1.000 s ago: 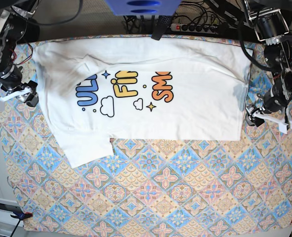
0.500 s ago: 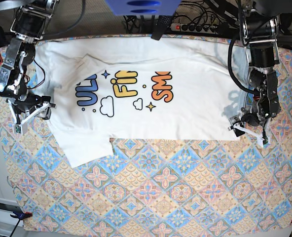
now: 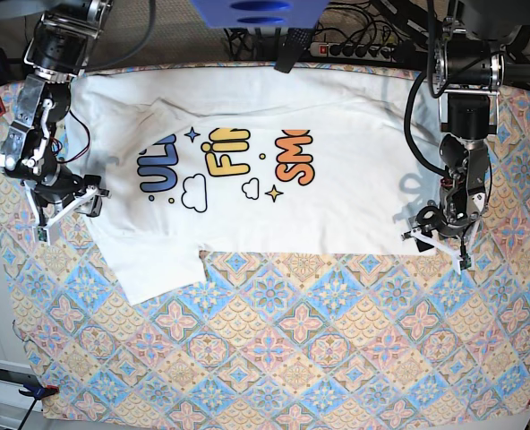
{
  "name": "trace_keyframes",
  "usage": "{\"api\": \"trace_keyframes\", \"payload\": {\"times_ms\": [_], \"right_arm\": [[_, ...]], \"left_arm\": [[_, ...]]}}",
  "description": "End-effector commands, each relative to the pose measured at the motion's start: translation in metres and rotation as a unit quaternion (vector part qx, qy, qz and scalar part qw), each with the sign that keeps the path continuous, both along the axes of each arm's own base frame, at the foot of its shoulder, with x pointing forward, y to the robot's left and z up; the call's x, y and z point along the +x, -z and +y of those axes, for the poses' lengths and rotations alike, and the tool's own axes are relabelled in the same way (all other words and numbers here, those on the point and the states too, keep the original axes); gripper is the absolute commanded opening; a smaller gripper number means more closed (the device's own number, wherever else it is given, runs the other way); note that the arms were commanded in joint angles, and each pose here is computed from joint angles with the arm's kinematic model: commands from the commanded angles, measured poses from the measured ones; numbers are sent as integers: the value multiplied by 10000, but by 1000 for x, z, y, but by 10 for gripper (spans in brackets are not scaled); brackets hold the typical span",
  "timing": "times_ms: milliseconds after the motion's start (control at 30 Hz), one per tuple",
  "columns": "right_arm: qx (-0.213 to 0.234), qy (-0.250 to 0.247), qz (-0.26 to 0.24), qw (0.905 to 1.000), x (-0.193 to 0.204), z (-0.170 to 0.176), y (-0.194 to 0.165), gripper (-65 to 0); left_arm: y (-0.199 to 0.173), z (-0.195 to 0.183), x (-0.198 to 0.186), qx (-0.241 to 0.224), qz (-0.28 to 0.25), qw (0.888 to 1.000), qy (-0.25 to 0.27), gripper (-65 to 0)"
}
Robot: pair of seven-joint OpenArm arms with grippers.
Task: Fold the T-shirt properly
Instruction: 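Release the collar and move both grippers to the shirt's side edges, then grasp the shirt's side edges with both grippers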
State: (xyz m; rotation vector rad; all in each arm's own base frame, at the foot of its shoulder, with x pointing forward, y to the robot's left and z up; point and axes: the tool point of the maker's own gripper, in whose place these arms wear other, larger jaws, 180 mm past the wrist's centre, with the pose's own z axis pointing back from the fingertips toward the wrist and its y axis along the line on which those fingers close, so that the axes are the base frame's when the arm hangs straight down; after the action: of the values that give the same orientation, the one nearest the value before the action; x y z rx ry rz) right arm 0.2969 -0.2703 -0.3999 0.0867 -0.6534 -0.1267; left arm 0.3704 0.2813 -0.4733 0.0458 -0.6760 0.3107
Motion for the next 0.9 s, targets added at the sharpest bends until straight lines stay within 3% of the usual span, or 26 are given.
{"api": "trace_keyframes", "payload": {"times_ms": [0, 100, 267, 400, 567, 700, 867], "right_arm": [[-87, -22, -255, 9996, 11, -6, -15, -332], [-53, -18, -249, 9997, 11, -3, -13, -332], [-35, -6, -216, 9998, 10, -4, -11, -332], [64, 60, 0, 10000, 3, -5, 4, -332], [142, 31, -86, 9999, 15, 0, 8, -333], [194, -280, -342, 9988, 50, 21, 0, -333], [106, -413, -388, 9983, 68, 18, 11, -331]], "left_arm": [[2, -17, 1, -289, 89, 9994, 192, -365], [5, -42, 3, -533, 81, 9969, 579, -523], [-7, -54, 9, -593, -74, 9947, 842, -549], [-21, -57, 10, -511, -307, 9937, 954, -650], [-29, -42, 0, -430, -444, 9946, 839, -650], [-40, -30, -11, -397, -654, 9948, 673, -650], [-45, -30, -24, -308, -702, 9941, 762, -650]]}}
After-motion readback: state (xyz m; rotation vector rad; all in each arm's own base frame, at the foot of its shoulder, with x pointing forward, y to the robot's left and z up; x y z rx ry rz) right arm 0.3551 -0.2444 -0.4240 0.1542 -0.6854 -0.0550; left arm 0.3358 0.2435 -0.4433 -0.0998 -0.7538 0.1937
